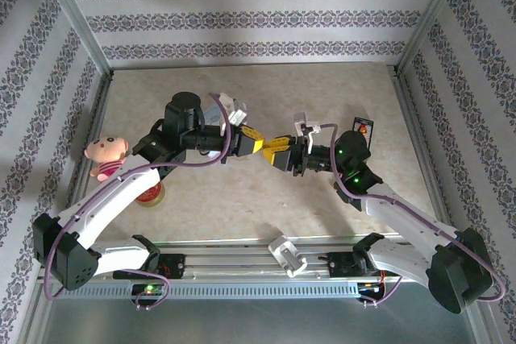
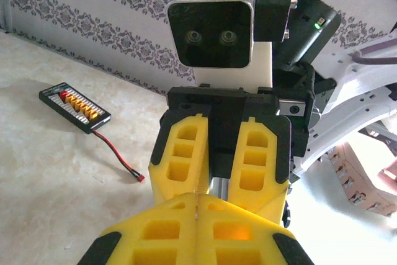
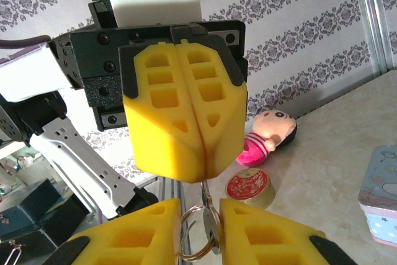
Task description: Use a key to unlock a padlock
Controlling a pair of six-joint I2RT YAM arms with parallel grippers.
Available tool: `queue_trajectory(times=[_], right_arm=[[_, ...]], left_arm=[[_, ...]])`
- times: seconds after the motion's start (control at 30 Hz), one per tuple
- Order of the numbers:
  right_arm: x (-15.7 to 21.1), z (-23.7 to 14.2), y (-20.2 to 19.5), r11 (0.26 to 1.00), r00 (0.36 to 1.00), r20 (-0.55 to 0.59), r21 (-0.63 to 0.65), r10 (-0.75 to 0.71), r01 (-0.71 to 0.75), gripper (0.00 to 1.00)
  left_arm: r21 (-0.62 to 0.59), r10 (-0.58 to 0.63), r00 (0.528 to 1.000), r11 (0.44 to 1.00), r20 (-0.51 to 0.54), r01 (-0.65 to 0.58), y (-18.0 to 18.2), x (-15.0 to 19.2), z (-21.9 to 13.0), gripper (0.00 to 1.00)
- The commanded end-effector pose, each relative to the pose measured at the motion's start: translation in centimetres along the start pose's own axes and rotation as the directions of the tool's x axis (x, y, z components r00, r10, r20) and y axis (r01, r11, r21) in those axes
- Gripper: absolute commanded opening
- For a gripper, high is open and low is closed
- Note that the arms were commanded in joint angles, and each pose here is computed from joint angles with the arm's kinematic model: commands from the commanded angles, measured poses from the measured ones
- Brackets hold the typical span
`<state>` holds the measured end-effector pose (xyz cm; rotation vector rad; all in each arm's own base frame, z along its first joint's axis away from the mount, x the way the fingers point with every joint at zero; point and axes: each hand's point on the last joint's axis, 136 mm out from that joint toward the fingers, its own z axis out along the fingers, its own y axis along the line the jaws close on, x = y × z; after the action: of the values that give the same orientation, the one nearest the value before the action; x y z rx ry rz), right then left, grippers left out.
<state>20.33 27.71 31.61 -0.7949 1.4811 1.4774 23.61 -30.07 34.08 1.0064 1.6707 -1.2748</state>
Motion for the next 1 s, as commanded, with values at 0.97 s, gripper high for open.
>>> queue_trajectory(times=[0.97], right_arm=[[-2.6,-0.1,0.9,0.998,0.996,0.074,-0.036,-0.048,0.050,0.24]], left_arm=[[0.054,0.025,0.994,0.998,0.104,-0.031,-0.8,-2.2,-1.3,0.00]])
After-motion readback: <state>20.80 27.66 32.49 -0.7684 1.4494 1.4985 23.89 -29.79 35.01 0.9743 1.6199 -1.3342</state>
